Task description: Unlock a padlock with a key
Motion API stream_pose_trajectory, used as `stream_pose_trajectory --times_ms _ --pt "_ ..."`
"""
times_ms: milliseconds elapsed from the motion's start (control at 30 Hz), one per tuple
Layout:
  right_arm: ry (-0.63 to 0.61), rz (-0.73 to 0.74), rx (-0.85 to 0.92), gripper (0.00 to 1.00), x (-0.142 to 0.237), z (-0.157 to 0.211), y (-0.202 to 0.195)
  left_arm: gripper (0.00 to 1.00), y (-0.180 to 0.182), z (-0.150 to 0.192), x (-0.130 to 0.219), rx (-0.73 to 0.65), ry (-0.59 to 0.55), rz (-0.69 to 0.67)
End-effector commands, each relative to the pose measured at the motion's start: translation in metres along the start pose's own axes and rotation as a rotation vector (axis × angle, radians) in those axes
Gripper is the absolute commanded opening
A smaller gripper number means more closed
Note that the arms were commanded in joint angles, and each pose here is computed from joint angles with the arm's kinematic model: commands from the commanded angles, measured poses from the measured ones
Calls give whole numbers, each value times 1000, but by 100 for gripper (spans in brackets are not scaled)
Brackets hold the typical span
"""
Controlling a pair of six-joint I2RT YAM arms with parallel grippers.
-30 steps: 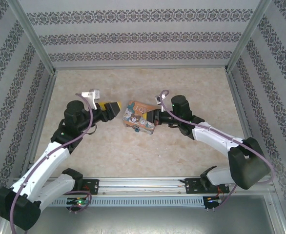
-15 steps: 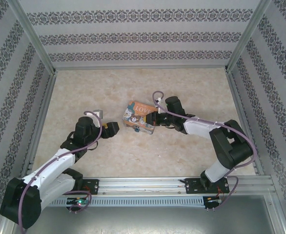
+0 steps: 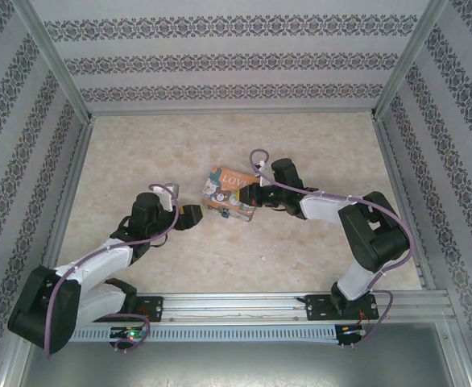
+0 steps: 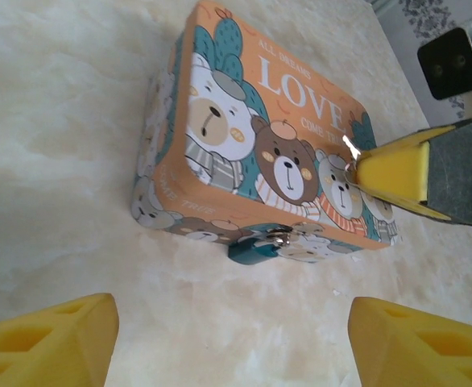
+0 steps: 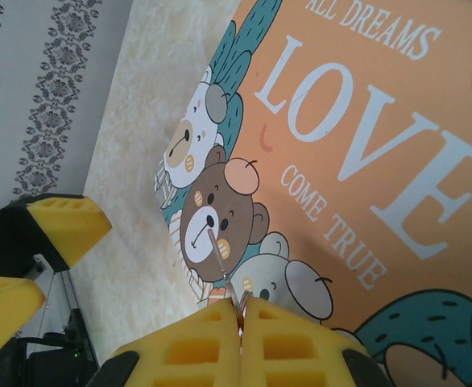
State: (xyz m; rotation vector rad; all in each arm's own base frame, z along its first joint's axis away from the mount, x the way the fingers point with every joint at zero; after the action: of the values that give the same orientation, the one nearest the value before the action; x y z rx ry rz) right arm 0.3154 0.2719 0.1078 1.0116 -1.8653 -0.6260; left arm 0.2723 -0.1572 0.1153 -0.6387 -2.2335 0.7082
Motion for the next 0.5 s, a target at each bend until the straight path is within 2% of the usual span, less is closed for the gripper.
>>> stream_pose_trajectory --times_ms 0,467 --pt "81 38 -64 0 -12 33 -15 73 -14 2 -7 -73 4 93" --pt "88 59 -72 0 -15 40 -13 68 -12 27 -45 -162 100 98"
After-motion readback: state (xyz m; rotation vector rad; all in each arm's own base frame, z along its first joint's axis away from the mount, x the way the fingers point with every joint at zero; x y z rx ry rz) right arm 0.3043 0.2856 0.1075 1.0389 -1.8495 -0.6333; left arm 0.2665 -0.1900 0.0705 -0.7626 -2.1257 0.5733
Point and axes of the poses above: each hand's point on the last joint's axis, 136 mm out from that joint toward the fingers, its own x axis back along the fingers, its own y axis along the line the jaws close on, z = x × y, the point moved 2 cm from there along x, back along the fingers, and after that the axes turned 4 degrees about x, right-handed, at the moved point
